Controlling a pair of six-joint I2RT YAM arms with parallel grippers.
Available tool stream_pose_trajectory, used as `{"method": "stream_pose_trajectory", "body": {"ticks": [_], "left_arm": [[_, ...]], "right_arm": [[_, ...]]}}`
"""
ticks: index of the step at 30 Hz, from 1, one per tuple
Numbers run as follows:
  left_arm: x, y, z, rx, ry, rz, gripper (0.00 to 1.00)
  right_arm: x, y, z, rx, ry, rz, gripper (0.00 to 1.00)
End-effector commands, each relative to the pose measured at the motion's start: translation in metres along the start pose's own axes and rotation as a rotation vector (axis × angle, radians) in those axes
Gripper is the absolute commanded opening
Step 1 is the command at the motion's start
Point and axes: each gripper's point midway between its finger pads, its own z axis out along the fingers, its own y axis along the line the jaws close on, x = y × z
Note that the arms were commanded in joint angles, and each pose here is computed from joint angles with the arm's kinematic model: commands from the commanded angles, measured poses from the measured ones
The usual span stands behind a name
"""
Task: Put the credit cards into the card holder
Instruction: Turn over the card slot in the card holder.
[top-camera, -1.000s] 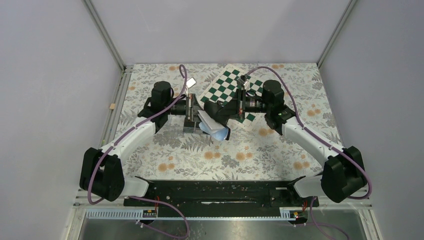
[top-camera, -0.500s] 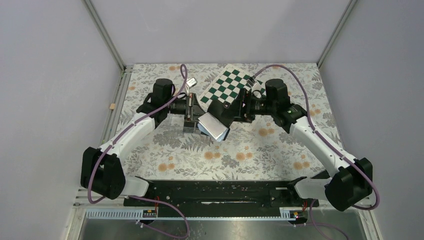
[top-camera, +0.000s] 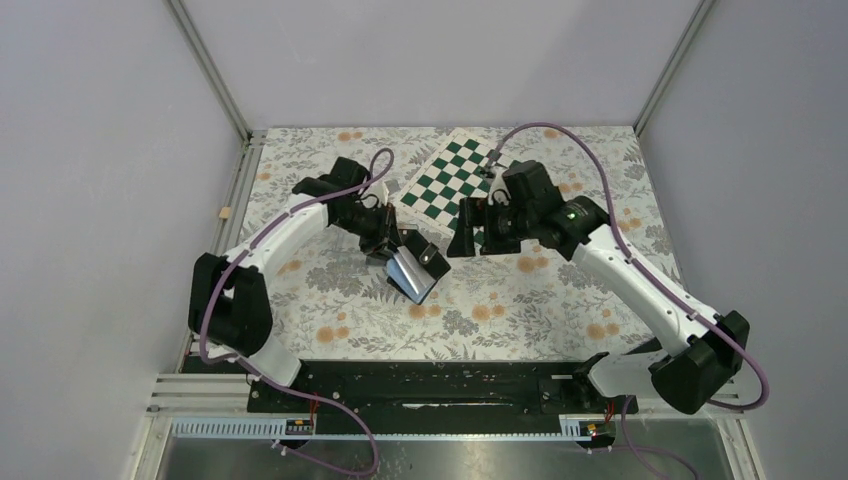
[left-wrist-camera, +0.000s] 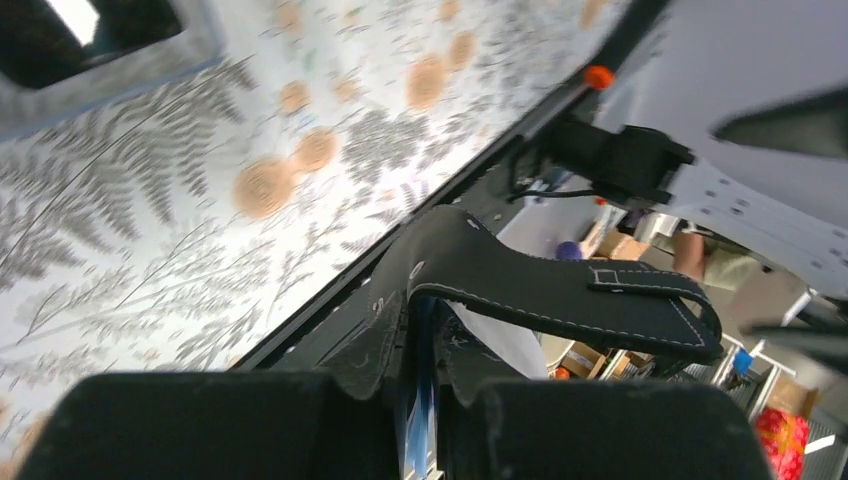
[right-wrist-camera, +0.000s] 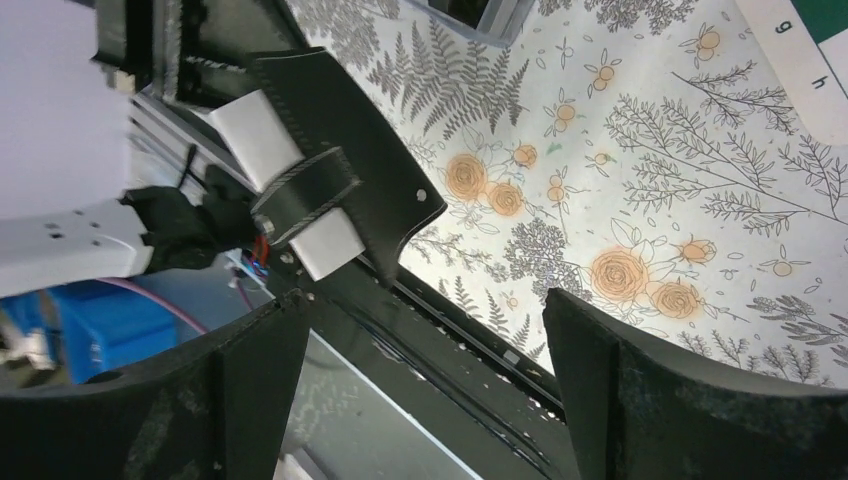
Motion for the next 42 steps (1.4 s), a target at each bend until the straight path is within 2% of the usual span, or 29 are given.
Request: {"method": "stream_pose_trajectory", "body": {"ticks": [1, 8, 11, 13, 14, 15, 18, 19, 21, 23, 31, 34, 38, 42], "left_arm": [[0.016, 0.029, -0.004, -0.197, 0.070, -0.003, 0.00], [0.029, 0.040, 0.002, -0.261, 0.157, -0.006, 0.00], [0.031, 0.034, 0.007, -0.227, 0.177, -0.010, 0.00], [0.032, 0.028, 0.010, -0.185, 0.186, -0.020, 0.00], [0.032, 0.026, 0.011, -0.174, 0.188, -0.021, 0.00], [0.032, 0.026, 0.012, -0.172, 0.188, -0.022, 0.00], [0.033, 0.024, 0.012, -0.164, 0.193, -0.023, 0.00], [0.033, 0.022, 0.012, -0.153, 0.192, -0.021, 0.00], [0.033, 0.017, 0.012, -0.128, 0.188, -0.026, 0.00], [0.034, 0.012, 0.012, -0.104, 0.188, -0.027, 0.00], [0.035, -0.003, 0.010, -0.038, 0.177, -0.027, 0.00], [0.036, -0.004, 0.009, -0.036, 0.175, -0.027, 0.00], [0.037, -0.006, 0.008, -0.028, 0.174, -0.021, 0.00], [0.037, -0.008, 0.007, -0.019, 0.174, -0.014, 0.00]], "right_arm": [[0.007, -0.001, 0.004, 0.136, 0.022, -0.110, 0.94], [0.011, 0.023, 0.014, 0.112, 0.037, -0.188, 0.95], [0.012, 0.043, 0.018, 0.058, 0.026, -0.248, 0.96], [0.015, 0.063, 0.020, -0.015, 0.023, -0.278, 0.92], [0.017, 0.075, 0.020, -0.068, 0.026, -0.290, 0.87], [0.020, 0.087, 0.022, -0.127, 0.042, -0.298, 0.78], [0.027, 0.119, 0.025, -0.275, 0.074, -0.287, 0.44], [0.031, 0.129, 0.027, -0.320, 0.094, -0.287, 0.30], [0.038, 0.140, 0.034, -0.356, 0.127, -0.289, 0.08], [0.044, 0.148, 0.043, -0.366, 0.158, -0.296, 0.00], [0.058, 0.140, 0.085, -0.261, 0.245, -0.343, 0.00], [0.054, 0.123, 0.091, -0.148, 0.243, -0.368, 0.00], [0.041, 0.089, 0.089, 0.038, 0.176, -0.398, 0.00], [0.037, 0.055, 0.084, 0.207, 0.180, -0.442, 0.00]]}}
